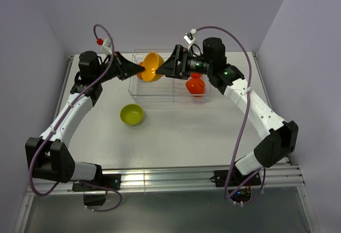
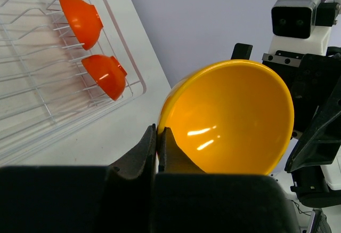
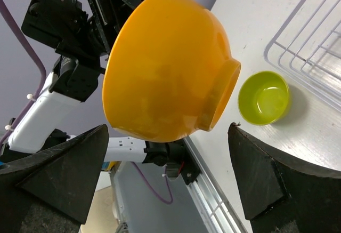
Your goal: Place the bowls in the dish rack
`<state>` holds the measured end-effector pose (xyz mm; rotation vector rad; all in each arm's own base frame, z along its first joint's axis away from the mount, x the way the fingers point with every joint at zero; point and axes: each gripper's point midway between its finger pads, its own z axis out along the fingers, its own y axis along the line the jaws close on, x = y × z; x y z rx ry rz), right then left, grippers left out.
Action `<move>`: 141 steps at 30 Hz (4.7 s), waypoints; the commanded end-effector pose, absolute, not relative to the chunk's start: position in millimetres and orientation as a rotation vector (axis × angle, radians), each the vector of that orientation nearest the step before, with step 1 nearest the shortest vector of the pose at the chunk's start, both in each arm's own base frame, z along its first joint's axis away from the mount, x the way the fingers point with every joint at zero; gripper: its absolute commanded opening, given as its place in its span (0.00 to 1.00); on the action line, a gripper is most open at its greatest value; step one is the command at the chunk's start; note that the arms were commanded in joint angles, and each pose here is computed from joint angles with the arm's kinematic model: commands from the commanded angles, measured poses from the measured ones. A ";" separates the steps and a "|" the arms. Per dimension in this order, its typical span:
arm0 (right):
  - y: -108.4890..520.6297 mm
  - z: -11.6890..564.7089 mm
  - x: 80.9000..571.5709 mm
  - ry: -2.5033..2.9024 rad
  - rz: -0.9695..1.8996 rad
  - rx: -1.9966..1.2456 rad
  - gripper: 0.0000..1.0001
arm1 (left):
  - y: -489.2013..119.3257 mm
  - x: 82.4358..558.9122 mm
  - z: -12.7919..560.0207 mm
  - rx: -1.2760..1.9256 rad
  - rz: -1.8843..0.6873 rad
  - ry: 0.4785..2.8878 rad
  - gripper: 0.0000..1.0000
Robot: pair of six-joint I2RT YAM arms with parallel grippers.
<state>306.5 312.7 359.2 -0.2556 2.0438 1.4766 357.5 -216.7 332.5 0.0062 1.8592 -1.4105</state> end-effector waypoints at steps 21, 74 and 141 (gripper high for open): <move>325.8 389.0 309.1 1.935 1.450 -0.319 1.00 | -221.7 343.3 356.8 0.091 -1.432 1.773 0.00; 302.2 375.6 337.2 1.982 1.286 -0.204 0.00 | -214.6 355.5 335.8 0.050 -1.301 1.856 0.66; 317.0 158.9 497.7 2.015 -0.300 -1.001 0.00 | -115.6 366.5 312.2 -0.038 -0.981 1.965 0.98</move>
